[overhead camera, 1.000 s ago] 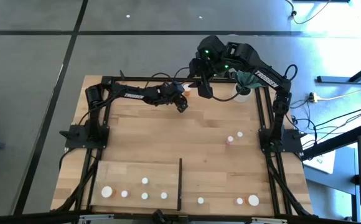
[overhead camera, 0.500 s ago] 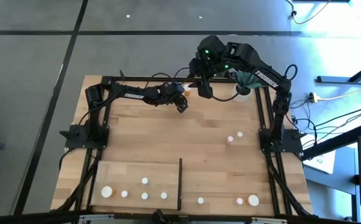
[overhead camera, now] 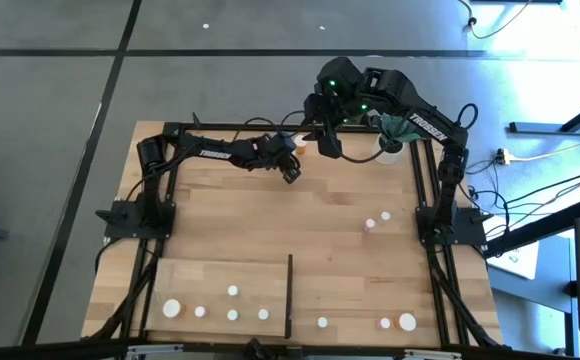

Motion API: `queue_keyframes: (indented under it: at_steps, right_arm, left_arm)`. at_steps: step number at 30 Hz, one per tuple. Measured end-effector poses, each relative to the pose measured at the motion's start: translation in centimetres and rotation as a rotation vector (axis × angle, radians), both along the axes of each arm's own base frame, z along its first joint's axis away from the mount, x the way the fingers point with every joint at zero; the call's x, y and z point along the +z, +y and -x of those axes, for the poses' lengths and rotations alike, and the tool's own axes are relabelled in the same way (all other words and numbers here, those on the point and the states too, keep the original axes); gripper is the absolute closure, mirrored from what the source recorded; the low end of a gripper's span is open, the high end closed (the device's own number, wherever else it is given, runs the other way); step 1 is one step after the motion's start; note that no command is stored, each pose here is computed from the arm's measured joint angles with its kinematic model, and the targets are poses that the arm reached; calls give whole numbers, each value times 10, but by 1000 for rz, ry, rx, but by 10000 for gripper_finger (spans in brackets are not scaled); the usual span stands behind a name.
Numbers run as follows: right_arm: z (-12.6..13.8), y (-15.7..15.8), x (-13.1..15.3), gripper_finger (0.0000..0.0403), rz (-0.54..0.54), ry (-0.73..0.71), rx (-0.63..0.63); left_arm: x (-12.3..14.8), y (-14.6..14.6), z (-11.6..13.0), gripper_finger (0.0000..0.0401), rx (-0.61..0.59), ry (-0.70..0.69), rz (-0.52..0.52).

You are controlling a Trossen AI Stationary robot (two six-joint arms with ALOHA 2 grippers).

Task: Pick and place medicine bottles onto shelf by color
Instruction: Put the top yellow pill bottle on the shelf aligned with the other yellow pill bottle

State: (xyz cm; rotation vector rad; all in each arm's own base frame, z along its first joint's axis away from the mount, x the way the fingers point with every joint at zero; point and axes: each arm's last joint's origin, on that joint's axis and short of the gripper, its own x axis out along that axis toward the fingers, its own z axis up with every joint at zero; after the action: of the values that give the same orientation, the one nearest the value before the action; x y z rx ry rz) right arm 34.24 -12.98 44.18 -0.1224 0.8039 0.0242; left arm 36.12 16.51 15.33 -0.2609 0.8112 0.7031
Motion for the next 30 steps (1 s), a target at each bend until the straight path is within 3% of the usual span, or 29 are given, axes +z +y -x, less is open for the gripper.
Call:
queue_keyframes:
  at_steps: [18,30]
  right_arm:
    - [0,0,0,205,2,-5,0]
    - [0,0,0,205,2,-5,0]
  left_arm:
    - [28,-15,4,223,-10,-60,37]
    - [28,-12,1,129,71,-127,59]
